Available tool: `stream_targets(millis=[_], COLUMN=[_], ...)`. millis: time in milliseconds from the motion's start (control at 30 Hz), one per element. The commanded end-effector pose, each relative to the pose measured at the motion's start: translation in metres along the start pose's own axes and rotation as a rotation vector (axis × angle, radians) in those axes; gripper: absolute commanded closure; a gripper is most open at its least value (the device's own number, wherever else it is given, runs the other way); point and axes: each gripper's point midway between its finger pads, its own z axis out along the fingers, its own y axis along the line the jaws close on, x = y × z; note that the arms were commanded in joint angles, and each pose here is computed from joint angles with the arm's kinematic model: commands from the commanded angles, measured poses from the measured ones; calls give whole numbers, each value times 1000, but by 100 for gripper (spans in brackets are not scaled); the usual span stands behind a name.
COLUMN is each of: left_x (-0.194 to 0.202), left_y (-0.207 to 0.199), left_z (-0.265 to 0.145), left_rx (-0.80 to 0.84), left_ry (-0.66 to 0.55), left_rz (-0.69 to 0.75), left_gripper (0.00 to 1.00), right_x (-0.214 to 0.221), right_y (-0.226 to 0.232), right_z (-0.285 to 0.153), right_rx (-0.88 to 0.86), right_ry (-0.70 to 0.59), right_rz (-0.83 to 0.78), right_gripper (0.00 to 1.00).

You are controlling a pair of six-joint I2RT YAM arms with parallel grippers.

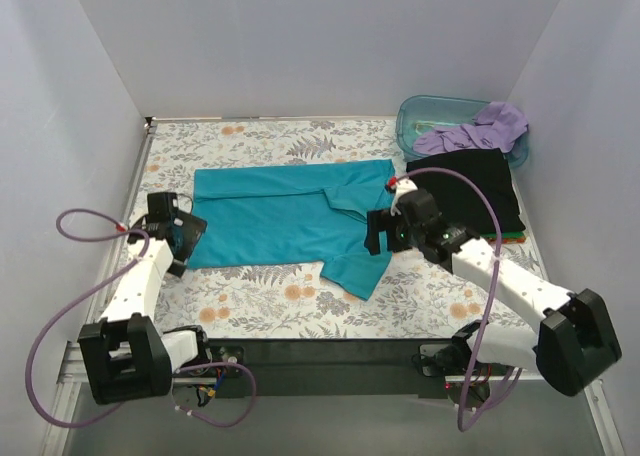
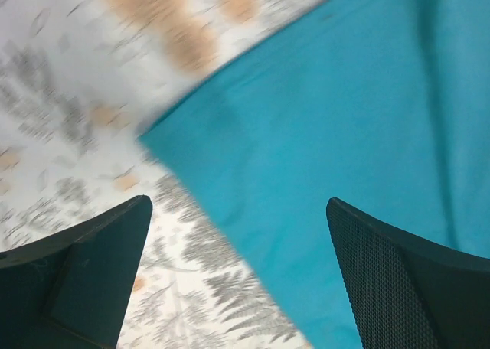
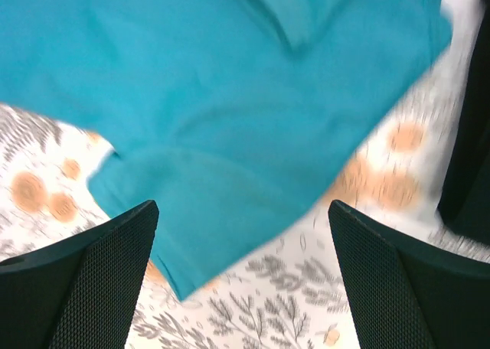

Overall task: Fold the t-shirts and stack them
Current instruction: Fold the tshirt

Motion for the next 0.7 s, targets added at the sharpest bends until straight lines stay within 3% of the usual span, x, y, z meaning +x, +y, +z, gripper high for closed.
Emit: stream_targets(millis=[0,67,133,400,567,633,667], left_x=[22,35,36,22,31,34,35], left_y=[42,53,52,58,50,55,58], left_z=[6,10,14,35,53,58,60], left_rx=[-71,-63,-42,-111,-114,-133,-144], left_ry=[2,20,13,-74,-14,-13,-17], left_rz=[-82,-100,-121,-197,-201,-201,-202], left_gripper=[2,2,10,16,40,57,73], right_x=[44,47,58,81,105,114,119], right_y=[-12,-5,-2,6,23,35,38], right_z=[-9,-18,-23,-29,-30,-30,-29], right_rx=[44,-4,-34,-82,-112,-122,-109], right_ry=[3,-26,-24,12,79,106,125], right_rz=[121,138,137,97,15,-70,-121], right_gripper=[2,2,2,2,2,1,2])
